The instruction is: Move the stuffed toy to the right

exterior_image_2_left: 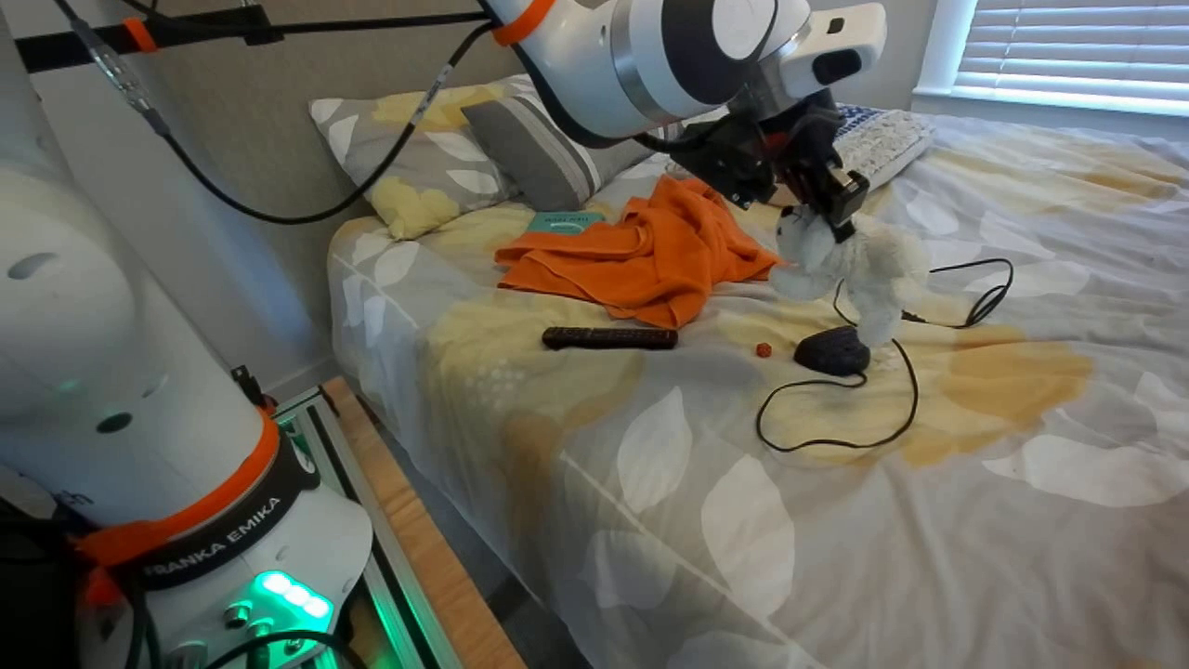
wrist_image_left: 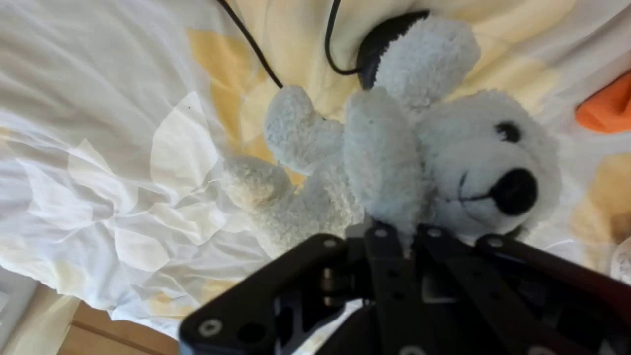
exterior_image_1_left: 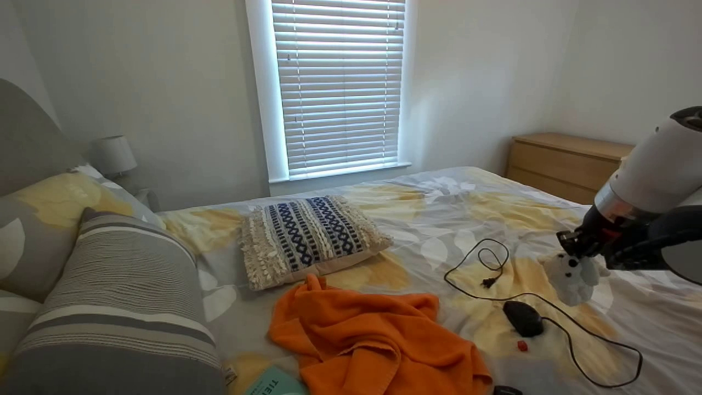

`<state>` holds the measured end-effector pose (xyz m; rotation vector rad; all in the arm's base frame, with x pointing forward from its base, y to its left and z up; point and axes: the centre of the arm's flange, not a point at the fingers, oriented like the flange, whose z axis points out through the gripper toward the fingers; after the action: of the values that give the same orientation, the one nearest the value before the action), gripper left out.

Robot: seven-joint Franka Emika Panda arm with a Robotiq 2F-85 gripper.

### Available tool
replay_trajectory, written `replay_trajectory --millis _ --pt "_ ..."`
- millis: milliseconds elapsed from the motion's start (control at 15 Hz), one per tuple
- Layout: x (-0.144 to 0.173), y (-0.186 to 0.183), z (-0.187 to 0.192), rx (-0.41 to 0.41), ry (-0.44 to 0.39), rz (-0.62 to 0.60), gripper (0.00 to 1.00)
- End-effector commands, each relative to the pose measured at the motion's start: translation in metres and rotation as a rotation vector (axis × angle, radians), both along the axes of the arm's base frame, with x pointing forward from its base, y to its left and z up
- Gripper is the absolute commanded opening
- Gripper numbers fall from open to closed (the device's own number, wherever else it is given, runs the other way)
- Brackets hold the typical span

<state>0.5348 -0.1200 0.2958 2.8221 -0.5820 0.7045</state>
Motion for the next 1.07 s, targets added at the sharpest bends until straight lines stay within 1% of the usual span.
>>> replay_trajectory --millis 0,133,200,267,533,800,1000 --pt "0.043 -0.017 -0.024 -0.058 -0.017 -0.078 0.02" --pt "0.059 -0.024 -0.039 -0.071 -0.023 -0.110 0.02" --pt "0.067 -0.023 -0.046 -0.065 -0.024 -0.125 0.02" --pt "0.074 -0.020 -0.055 -0.053 -0.015 -0.143 0.02" --pt "0.102 -0.009 -0.078 -0.045 -0.030 -0.189 0.02" --pt "0.129 -0.002 -0.096 -0.040 -0.059 -0.212 0.02" --pt "0.142 0.003 -0.108 -0.047 -0.072 -0.213 0.02"
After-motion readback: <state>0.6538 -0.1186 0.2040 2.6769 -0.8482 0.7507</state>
